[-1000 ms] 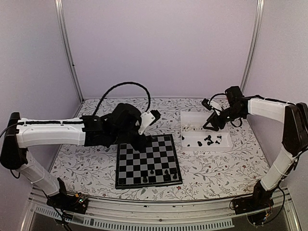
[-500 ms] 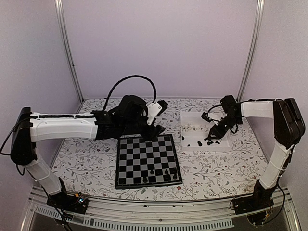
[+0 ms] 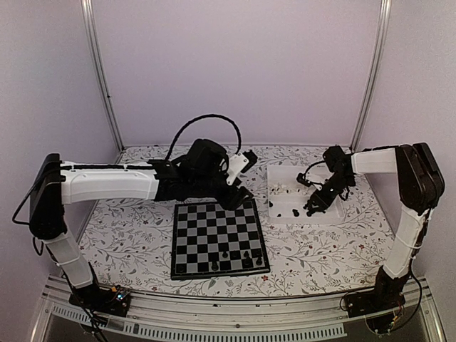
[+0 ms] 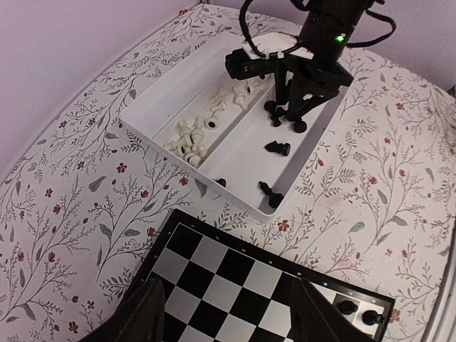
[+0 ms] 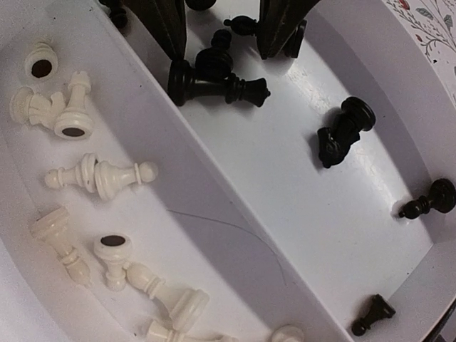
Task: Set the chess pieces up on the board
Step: Pick up the chess piece from the storage box.
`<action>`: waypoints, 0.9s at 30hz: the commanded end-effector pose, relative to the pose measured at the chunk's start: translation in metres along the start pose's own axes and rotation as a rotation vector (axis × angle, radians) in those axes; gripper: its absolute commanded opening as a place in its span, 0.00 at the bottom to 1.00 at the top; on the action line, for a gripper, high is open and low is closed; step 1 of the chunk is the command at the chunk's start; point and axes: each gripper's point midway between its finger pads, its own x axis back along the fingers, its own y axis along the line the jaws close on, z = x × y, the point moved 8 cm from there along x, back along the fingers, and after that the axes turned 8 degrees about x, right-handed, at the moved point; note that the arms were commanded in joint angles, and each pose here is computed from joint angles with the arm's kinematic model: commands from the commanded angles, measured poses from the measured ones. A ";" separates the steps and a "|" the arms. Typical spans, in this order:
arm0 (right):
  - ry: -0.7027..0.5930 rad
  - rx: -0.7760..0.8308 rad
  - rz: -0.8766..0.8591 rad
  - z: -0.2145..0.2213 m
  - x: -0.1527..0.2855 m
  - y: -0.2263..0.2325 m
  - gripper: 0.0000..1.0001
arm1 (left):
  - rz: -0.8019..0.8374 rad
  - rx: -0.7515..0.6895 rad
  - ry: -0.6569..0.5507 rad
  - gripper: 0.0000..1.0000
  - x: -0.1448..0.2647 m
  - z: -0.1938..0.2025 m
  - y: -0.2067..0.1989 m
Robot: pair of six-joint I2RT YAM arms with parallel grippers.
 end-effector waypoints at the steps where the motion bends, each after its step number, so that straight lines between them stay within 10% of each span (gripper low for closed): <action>1: -0.015 0.001 0.002 -0.006 -0.003 -0.009 0.38 | 0.024 0.025 0.014 0.62 -0.005 -0.001 0.002; 19: -0.135 0.063 -0.225 -0.041 0.030 0.021 0.39 | 0.070 0.068 0.026 0.59 0.000 0.012 -0.001; 27: -0.067 0.419 -0.129 -0.045 0.045 0.021 0.35 | 0.046 0.072 0.019 0.59 0.011 0.018 0.002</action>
